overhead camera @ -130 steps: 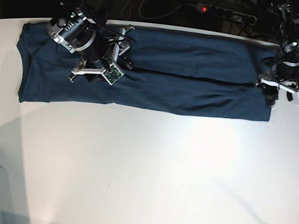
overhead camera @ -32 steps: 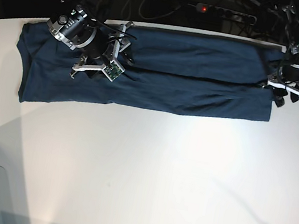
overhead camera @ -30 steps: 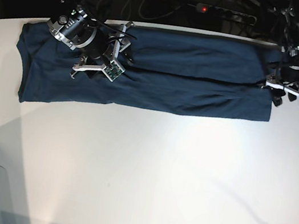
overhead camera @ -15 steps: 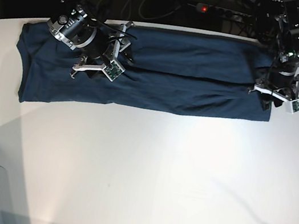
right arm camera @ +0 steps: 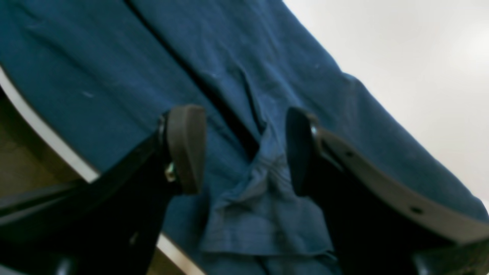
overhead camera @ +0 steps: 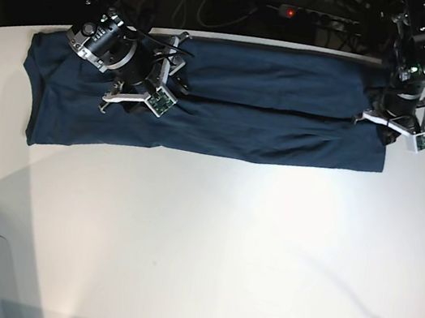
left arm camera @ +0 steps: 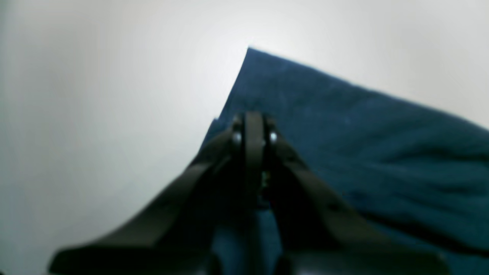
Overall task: Fold the T-shirt properly
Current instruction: 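Grasp the strip's other end with the left gripper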
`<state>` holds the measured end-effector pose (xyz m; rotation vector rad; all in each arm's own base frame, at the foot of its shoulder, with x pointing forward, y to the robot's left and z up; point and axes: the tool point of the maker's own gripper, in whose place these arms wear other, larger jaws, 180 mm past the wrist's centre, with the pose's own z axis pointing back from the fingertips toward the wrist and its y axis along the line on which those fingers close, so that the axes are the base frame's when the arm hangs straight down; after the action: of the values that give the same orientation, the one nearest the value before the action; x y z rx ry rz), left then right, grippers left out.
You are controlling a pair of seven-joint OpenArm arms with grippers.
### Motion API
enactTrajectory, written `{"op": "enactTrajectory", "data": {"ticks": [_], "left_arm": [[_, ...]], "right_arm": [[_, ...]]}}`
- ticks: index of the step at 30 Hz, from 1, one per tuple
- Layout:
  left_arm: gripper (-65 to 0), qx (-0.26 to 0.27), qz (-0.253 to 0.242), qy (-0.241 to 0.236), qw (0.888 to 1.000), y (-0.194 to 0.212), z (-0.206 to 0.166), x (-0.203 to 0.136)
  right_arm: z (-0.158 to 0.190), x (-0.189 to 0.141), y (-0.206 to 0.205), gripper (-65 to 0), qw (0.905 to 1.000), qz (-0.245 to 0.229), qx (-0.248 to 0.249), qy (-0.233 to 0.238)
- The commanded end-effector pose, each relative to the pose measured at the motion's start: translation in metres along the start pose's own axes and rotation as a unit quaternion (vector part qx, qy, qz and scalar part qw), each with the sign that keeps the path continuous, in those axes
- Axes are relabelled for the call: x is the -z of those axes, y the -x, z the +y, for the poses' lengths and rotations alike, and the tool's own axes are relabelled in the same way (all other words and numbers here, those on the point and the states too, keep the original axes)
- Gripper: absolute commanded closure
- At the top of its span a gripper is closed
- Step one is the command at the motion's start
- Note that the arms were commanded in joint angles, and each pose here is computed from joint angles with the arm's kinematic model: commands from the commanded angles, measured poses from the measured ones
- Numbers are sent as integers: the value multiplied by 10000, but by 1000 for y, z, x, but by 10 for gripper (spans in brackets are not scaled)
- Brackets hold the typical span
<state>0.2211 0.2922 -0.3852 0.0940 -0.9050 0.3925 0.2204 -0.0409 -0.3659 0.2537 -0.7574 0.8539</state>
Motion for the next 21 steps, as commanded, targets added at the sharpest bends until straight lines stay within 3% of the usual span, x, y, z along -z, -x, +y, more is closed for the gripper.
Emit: {"op": "enactTrajectory", "data": {"ticks": [1,6,14,21], "left_arm": [[0,77,-224,-8,9997,-13,3,-3],[0,122,-63,-58,9999,1,9,-9],[0,367,-408,56,9985,-23,-2,-33],[0,469,-385,60,9981,-20,-1,-43]], "right_arm": [[-1,-3,-12,-316,9997,-238,-97,-8],[-2,-3,-13,-316,9996,-248,-105,1],[-2,-3,-14,-316,9996,-259,-94,-2],[-2,-3,-14,-316,9996,-253,-100,-1]]}}
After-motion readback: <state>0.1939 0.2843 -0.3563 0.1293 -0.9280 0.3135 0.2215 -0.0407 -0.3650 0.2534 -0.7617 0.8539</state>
